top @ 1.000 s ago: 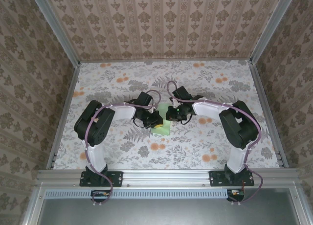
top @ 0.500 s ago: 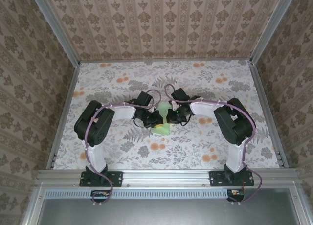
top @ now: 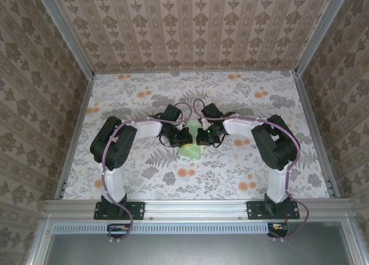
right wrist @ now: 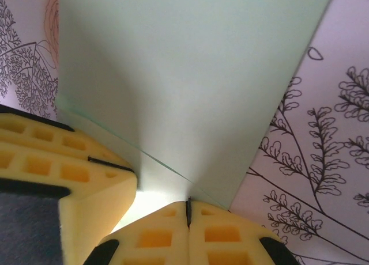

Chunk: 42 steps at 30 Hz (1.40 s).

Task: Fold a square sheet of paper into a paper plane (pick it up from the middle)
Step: Fold the triangle a second time at the center of the table.

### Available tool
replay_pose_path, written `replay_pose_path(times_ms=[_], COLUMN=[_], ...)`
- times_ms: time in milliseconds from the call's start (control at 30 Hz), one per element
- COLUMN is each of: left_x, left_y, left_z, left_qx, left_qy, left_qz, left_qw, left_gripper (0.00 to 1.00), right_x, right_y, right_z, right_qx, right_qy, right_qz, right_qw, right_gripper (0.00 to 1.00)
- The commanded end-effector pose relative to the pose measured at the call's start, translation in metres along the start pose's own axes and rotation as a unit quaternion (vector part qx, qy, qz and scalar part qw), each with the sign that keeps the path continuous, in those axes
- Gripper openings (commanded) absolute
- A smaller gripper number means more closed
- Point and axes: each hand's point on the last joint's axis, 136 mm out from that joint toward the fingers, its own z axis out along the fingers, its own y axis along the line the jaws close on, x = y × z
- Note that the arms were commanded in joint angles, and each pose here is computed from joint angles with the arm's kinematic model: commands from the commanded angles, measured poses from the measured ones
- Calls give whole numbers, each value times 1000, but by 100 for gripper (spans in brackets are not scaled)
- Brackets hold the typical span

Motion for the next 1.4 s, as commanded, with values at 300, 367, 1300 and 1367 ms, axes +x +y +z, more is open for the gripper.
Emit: replay_pose_path(times_ms=[300,367,1300,1367], left_x=[-8,-13,-7,-5], left_y=[47,52,13,16], left_z=[-8,-12,-16,-13], left_qx=[-40,-36,33,29], left_qy=[0,-3,-17,-12], left_qz=[-30,-33,9,7], left_qw=[999,999,999,999], left_gripper=[10,11,9,8], right_x=[49,50,25,25], right_y=[-77,-83,-61,-60], right_z=[26,23,16,16], right_qx=[147,162,133,131], right_qy=[80,82,50,49], right_qz=[-32,-45,-66,-65], right_qw=[985,982,988,988], right_gripper=[5,5,5,6])
